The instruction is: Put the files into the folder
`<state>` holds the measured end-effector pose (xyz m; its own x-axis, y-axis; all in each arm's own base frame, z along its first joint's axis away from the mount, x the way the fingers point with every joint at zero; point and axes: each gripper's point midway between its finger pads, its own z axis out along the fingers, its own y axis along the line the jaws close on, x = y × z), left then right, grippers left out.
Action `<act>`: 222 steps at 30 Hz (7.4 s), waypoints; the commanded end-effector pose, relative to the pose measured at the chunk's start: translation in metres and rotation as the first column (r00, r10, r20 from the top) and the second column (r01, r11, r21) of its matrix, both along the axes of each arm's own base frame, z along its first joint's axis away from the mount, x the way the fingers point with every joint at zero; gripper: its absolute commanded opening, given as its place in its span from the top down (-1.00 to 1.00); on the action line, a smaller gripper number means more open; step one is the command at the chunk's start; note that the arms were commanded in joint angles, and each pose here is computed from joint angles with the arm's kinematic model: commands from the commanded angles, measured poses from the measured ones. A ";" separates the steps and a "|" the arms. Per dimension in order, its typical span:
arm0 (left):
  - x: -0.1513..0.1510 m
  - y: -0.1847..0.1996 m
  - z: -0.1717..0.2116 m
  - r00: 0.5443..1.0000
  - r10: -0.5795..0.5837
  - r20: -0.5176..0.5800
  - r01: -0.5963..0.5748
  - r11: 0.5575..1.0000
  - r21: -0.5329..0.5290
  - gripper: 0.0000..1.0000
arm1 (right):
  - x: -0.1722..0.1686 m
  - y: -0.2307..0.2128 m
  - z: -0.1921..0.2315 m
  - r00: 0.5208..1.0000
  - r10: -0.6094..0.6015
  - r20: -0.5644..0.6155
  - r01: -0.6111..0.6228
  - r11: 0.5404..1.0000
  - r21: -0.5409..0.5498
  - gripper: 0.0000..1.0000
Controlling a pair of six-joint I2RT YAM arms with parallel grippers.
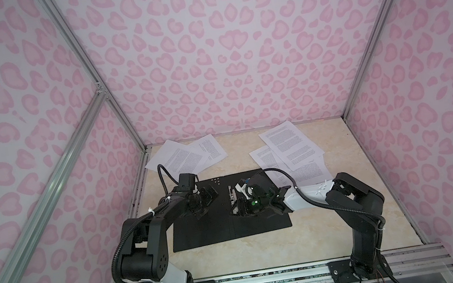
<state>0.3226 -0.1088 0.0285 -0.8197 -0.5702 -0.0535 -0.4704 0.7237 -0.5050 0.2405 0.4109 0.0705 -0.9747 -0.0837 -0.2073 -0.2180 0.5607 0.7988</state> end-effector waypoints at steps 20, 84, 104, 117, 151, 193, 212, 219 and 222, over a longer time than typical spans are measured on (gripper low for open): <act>-0.026 0.052 -0.007 0.991 0.074 -0.110 -0.057 0.987 0.153 -0.93 | 0.115 -0.301 -0.003 0.807 -0.538 0.243 0.587 0.684 -0.433 -0.37; 0.051 -0.220 0.033 0.882 -0.355 0.310 0.406 0.907 -0.115 -0.81 | 0.117 -0.267 -0.043 0.914 -0.395 0.094 0.403 0.858 -0.319 -0.56; 0.068 -0.215 0.033 0.872 -0.242 0.426 0.324 0.937 -0.132 -0.11 | 0.115 -0.275 -0.066 0.911 -0.412 0.003 0.394 0.869 -0.299 -0.52; 0.068 -0.217 0.060 0.867 -0.136 0.480 0.287 0.922 -0.258 -0.22 | 0.114 -0.276 -0.068 0.909 -0.416 -0.030 0.394 0.880 -0.266 -0.52; 0.089 -0.208 0.015 0.925 -0.149 0.350 0.199 0.974 -0.112 0.92 | 0.115 -0.279 -0.066 0.900 -0.434 -0.050 0.412 0.881 -0.231 -0.52; 0.076 -0.159 0.202 0.906 -0.237 0.351 0.313 0.933 -0.176 0.93 | 0.162 -0.198 0.032 0.900 -0.430 -0.072 0.428 0.841 0.332 -0.95; 0.069 -0.142 0.275 0.879 -0.092 0.468 0.274 0.901 -0.336 0.93 | 0.172 -0.116 0.059 0.920 -0.341 -0.196 0.384 0.669 0.637 -0.95; 0.069 -0.123 0.283 0.868 -0.023 0.497 0.240 0.895 -0.377 0.93 | 0.172 -0.105 0.090 0.934 -0.311 -0.173 0.340 0.635 0.694 -0.95; 0.067 -0.114 0.264 0.884 -0.016 0.466 0.215 0.901 -0.376 0.93 | 0.172 -0.104 0.105 0.938 -0.309 -0.157 0.324 0.622 0.712 -0.95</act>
<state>0.3897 -0.2245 0.2843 -0.8318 -0.5174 -0.2007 -0.0792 0.4686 -0.8798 0.4141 0.3071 0.1562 -0.9185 0.3950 -0.0160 -0.0697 -0.1220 0.9901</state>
